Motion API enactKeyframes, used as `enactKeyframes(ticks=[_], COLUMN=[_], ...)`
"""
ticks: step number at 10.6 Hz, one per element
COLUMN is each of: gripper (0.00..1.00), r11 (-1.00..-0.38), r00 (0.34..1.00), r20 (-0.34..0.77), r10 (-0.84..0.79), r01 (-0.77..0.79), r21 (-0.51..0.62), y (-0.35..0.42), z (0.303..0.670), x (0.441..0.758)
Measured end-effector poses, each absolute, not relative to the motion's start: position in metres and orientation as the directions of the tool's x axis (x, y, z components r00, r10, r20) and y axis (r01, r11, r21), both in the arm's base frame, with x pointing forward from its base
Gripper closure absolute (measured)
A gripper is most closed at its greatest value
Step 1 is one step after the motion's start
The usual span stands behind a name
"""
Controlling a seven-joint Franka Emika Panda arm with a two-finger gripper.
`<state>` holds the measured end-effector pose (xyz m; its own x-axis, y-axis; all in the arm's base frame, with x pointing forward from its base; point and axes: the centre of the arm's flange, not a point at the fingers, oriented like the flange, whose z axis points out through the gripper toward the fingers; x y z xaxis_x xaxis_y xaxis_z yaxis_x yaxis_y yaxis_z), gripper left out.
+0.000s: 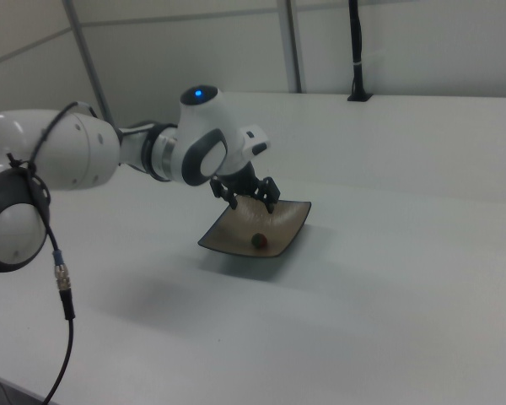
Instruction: Strawberries on a ceramic plate
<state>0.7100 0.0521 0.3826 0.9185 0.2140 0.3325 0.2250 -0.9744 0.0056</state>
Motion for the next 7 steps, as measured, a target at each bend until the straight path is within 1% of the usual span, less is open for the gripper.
enactKeyframes(ticks=[2,4,7], gripper=[0.00,0.00,0.00], r11=[-0.973,-0.971,-0.969], r00=[0.941,0.960,0.969], r20=[0.259,0.169,0.074], r10=[0.219,0.225,0.234], r01=[0.231,0.235,0.239], r21=[-0.014,-0.039,-0.066], y=[0.049,0.044,0.035], z=[0.424,0.474,0.568], x=[0.692,0.664,0.601])
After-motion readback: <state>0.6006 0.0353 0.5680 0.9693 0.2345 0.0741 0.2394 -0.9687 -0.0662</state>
